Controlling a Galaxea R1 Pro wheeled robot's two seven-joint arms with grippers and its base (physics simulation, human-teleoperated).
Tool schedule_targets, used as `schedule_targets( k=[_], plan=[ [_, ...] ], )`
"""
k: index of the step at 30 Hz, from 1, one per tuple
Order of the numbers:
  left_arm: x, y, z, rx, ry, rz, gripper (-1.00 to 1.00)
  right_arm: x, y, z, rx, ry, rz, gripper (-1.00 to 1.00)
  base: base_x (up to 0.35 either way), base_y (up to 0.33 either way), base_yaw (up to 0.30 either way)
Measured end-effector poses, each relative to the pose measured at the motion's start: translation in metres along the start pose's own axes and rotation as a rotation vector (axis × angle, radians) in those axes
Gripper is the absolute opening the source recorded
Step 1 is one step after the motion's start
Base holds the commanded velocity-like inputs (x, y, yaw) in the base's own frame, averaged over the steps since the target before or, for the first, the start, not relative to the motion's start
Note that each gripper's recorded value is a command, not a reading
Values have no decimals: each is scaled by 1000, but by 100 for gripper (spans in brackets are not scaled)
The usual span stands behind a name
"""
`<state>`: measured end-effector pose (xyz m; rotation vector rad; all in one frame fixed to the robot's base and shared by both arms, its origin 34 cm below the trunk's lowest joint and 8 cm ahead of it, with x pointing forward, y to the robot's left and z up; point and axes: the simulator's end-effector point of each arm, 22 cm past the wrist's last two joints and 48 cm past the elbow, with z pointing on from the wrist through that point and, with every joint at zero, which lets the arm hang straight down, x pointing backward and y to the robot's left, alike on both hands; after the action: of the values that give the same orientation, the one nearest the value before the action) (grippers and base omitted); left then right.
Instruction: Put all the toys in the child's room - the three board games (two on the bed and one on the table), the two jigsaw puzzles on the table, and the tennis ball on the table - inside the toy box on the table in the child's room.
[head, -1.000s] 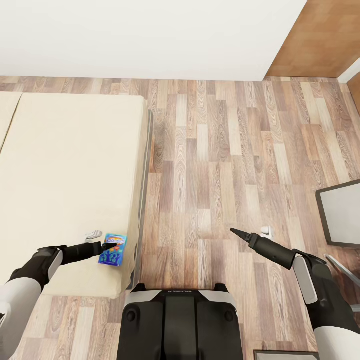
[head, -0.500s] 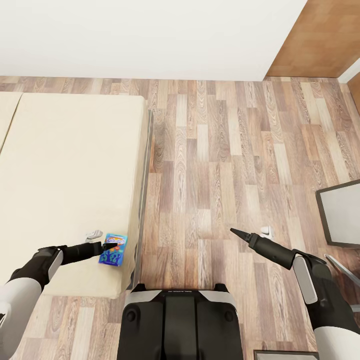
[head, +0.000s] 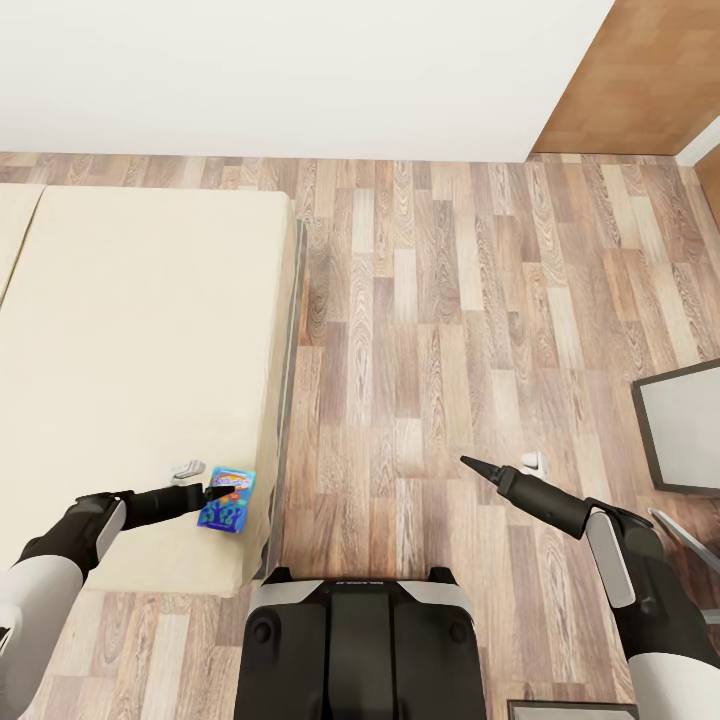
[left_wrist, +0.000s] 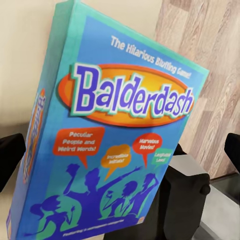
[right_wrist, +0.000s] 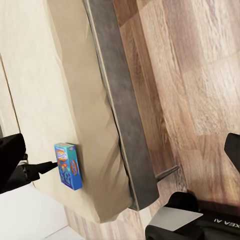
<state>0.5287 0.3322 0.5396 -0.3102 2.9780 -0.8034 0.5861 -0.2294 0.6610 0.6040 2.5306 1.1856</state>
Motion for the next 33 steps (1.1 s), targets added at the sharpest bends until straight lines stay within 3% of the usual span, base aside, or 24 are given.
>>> schedule_targets(
  k=[9,33],
  plan=[
    [0,-8,0,35,1,1,100,0,0,0,0,-2,-2,100,0,0,0],
    [0,-9,0,38,2,2,100,-1,0,0,0,-2,-2,100,0,0,0]
  ],
)
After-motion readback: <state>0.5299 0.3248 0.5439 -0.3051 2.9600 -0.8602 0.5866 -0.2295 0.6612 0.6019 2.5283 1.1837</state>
